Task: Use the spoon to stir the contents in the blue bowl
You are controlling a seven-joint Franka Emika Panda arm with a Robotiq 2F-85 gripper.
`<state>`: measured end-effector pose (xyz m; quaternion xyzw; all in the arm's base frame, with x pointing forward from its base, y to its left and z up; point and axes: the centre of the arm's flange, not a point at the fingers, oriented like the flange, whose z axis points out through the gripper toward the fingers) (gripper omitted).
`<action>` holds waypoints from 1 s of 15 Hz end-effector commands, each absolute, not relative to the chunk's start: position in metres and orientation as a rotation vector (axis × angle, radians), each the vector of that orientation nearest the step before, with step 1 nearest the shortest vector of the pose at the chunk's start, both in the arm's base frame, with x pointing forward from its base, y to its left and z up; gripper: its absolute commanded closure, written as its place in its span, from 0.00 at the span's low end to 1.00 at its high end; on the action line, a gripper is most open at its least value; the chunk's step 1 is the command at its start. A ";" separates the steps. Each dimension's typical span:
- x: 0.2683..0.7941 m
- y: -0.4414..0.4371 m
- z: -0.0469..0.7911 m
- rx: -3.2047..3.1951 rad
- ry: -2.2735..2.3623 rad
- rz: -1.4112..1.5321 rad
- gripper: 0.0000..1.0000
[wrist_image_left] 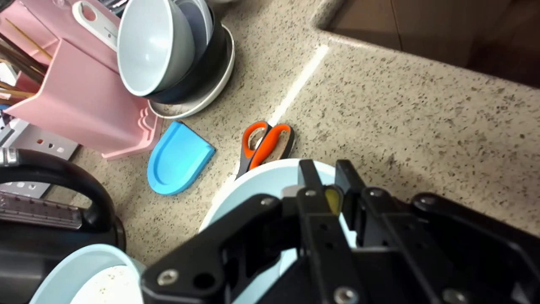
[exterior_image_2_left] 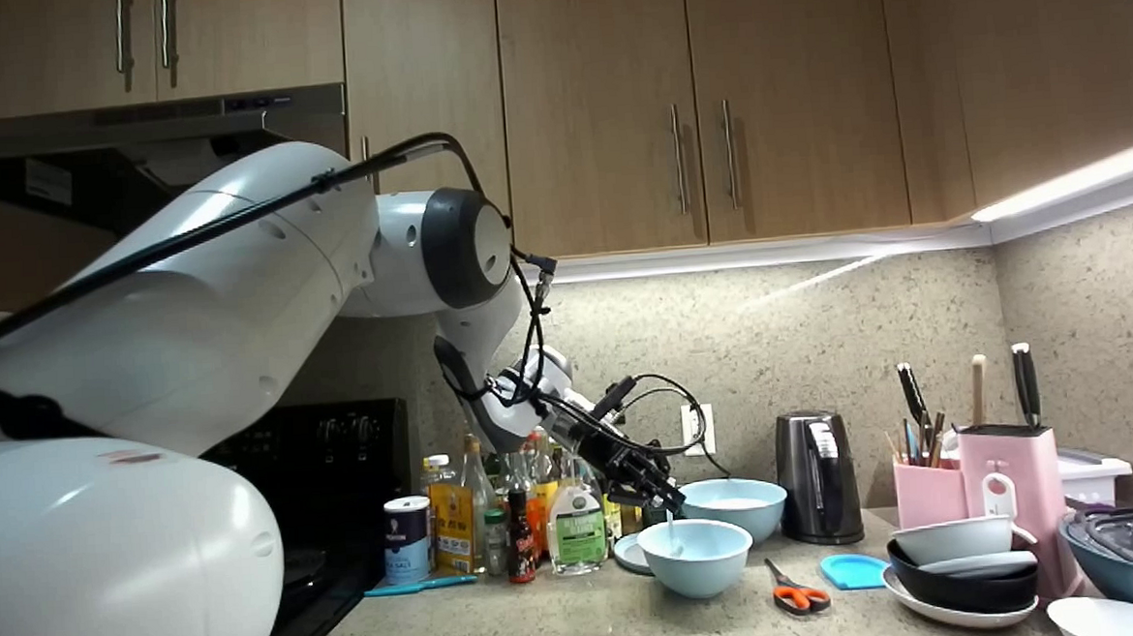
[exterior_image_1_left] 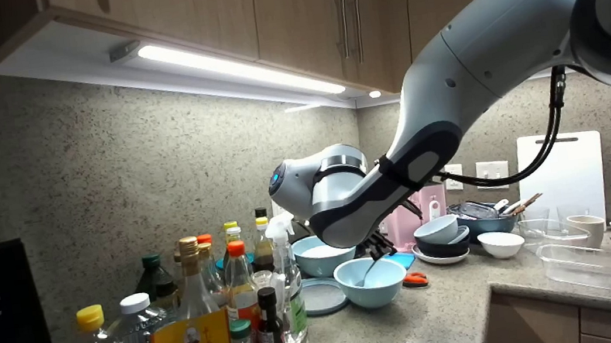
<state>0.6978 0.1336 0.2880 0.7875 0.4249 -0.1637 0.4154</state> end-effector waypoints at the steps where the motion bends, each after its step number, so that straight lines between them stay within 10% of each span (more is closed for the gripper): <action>1: 0.679 0.111 0.298 2.005 0.982 -0.540 0.96; 6: 0.667 0.072 0.304 2.180 0.874 -0.616 0.96; 7: 0.669 0.066 0.303 2.212 0.864 -0.608 0.60; 15: 0.678 0.043 0.316 2.344 0.821 -0.530 0.15</action>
